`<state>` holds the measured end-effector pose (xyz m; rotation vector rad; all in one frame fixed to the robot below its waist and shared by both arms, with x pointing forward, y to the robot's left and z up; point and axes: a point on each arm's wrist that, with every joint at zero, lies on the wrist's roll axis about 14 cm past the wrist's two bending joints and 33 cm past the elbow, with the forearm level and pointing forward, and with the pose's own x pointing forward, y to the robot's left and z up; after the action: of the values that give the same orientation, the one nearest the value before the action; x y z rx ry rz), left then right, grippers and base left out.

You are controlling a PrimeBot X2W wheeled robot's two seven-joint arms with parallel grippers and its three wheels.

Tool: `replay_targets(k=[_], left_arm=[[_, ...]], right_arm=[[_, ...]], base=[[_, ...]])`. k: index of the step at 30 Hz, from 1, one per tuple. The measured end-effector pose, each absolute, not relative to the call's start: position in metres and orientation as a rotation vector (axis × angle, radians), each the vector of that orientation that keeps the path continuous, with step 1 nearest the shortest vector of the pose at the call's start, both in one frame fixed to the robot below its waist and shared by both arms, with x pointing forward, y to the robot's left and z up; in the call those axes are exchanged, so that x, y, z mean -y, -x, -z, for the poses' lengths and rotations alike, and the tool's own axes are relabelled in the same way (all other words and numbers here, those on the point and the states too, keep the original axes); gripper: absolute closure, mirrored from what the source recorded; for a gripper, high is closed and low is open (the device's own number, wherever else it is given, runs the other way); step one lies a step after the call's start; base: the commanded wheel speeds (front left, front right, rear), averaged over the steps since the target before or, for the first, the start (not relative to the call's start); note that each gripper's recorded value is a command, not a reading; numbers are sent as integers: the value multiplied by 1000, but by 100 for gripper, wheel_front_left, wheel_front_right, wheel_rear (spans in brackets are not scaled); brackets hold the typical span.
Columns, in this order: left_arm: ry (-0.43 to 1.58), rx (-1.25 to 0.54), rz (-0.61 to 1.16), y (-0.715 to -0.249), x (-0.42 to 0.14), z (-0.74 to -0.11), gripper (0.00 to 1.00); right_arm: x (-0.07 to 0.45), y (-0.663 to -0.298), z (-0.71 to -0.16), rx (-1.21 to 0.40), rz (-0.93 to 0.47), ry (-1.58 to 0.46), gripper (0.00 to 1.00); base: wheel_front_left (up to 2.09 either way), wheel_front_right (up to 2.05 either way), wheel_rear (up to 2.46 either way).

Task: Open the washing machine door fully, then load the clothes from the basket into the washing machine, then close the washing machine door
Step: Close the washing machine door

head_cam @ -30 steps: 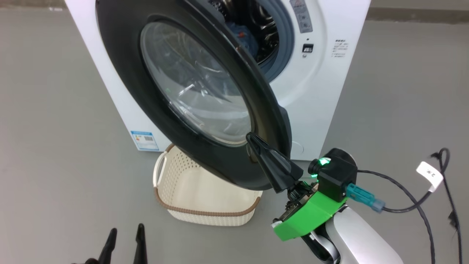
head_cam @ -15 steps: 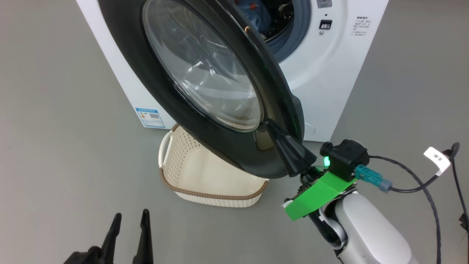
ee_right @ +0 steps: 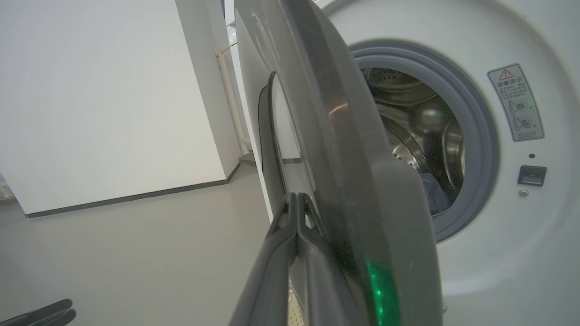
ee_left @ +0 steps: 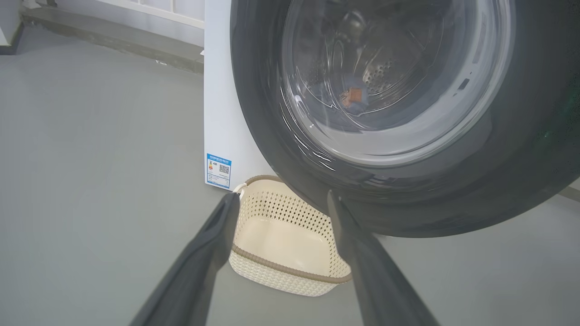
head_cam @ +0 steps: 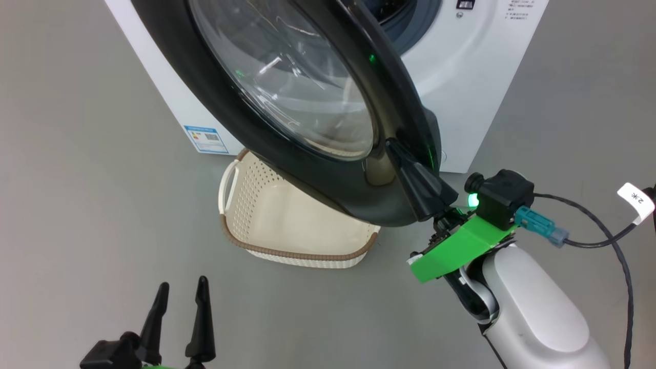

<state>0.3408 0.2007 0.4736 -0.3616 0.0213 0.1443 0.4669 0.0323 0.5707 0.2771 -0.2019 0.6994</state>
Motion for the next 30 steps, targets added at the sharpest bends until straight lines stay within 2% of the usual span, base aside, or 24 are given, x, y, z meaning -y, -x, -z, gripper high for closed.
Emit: replay_targets(k=[14, 23, 30], left_arm=[[411, -34, -111, -372, -185, -468, 0], [440, -25, -57, -410, -166, -466, 0], [488, -25, -14, -431, -148, -463, 0]], right_arm=[[-13, -516, -567, 235, -660, -253, 100], [3, -571, -569, 292, -633, -208, 100], [16, -610, -549, 281, -608, -161, 100]], base=[[0, 0, 0], [0, 0, 0], [0, 0, 0]])
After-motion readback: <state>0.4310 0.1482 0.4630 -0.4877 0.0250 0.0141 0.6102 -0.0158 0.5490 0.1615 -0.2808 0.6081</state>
